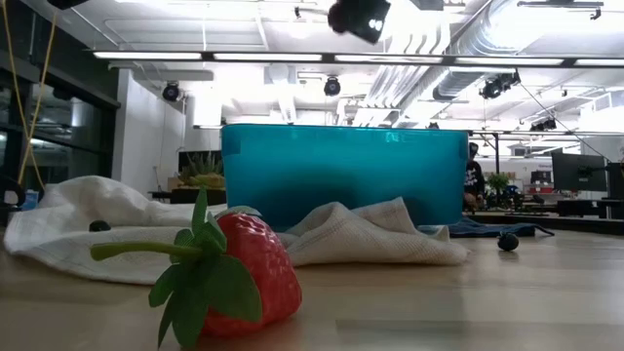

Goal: Pick and placing Produce into tupperware
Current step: Put the red cherry into the blue bin, then put the left blueberry into the blue bin

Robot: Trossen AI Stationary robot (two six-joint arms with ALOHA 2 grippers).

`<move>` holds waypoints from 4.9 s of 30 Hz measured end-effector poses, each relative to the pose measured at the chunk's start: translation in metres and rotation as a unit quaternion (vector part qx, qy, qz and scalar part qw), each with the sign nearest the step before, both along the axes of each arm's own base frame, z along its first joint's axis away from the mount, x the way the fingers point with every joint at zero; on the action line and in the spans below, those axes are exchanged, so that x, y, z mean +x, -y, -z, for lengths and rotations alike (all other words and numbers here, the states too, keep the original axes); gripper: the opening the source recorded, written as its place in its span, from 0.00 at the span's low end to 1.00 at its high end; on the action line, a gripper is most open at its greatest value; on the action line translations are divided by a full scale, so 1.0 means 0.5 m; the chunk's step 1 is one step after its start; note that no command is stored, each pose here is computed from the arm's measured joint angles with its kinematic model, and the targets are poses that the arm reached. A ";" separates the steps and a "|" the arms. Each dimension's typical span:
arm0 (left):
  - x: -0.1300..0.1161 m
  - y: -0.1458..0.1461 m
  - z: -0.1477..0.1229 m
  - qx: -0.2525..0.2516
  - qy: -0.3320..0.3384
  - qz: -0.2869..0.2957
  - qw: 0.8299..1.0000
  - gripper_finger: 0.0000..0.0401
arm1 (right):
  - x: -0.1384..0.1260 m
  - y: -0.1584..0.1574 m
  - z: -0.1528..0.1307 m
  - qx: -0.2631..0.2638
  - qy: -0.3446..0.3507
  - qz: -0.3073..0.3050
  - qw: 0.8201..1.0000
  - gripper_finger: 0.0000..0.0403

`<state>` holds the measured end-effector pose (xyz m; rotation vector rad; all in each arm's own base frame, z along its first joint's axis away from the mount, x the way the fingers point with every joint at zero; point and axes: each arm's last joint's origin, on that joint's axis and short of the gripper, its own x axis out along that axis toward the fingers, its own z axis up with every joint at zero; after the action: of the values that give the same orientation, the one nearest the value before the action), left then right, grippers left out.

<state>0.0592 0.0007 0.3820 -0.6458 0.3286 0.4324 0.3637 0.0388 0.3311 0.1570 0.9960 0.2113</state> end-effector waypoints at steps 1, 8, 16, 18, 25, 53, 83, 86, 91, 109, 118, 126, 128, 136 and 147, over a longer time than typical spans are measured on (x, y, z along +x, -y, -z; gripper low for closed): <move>0.000 0.000 0.000 0.000 0.000 0.000 1.000 0.28 | 0.005 -0.005 0.010 -0.001 -0.008 -0.004 1.000 0.15; 0.000 0.001 0.000 -0.004 -0.001 0.007 1.000 0.28 | 0.039 -0.036 0.077 -0.022 -0.056 -0.008 0.998 0.15; 0.000 0.001 0.000 -0.006 -0.002 0.012 1.000 0.28 | 0.062 -0.058 0.129 -0.041 -0.085 -0.009 0.996 0.15; 0.000 0.001 0.000 -0.006 -0.002 0.012 1.000 0.28 | 0.065 -0.060 0.139 -0.051 -0.091 -0.005 0.995 0.15; 0.000 0.001 0.000 -0.006 -0.002 0.012 1.000 0.28 | 0.072 -0.058 0.156 -0.062 -0.102 0.012 0.993 0.15; 0.005 0.007 0.002 0.027 -0.025 0.078 0.996 0.28 | 0.103 -0.005 0.101 -0.074 0.030 0.144 0.986 0.33; 0.126 0.041 0.037 0.042 -0.149 0.151 0.976 0.28 | 0.049 0.241 0.089 0.125 -0.075 0.357 0.923 0.33; 0.133 0.042 0.044 0.043 -0.167 0.151 0.973 0.28 | 0.050 0.244 0.097 0.118 -0.085 0.354 0.924 0.33; 0.148 0.045 0.056 0.046 -0.200 0.144 0.968 0.28 | 0.050 0.244 0.118 0.088 -0.109 0.328 0.934 0.33; 0.214 -0.001 0.091 -0.021 -0.262 0.096 0.960 0.28 | -0.010 0.241 0.109 -0.087 -0.197 0.205 0.955 0.33; 0.229 -0.018 0.129 -0.032 -0.253 0.104 0.961 0.28 | -0.079 0.233 0.098 -0.101 -0.171 0.237 0.951 0.33; 0.223 -0.019 0.178 -0.045 -0.223 0.074 0.971 0.28 | -0.206 0.197 0.141 -0.009 -0.129 0.298 0.946 0.33; 0.219 -0.020 0.190 -0.043 -0.209 0.062 0.975 0.28 | -0.232 0.189 0.142 0.009 -0.119 0.307 0.944 0.33; 0.191 -0.017 0.236 -0.072 -0.169 0.064 0.981 0.28 | -0.299 0.175 0.130 0.026 -0.091 0.344 0.934 0.33; 0.174 0.014 0.289 -0.032 -0.207 0.197 0.958 0.28 | -0.324 0.173 0.105 0.036 -0.057 0.418 0.906 0.33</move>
<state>0.1462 -0.0062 0.2377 -0.5325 0.8567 0.1700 0.2019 -0.0480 0.2787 0.6511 0.9558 -0.5561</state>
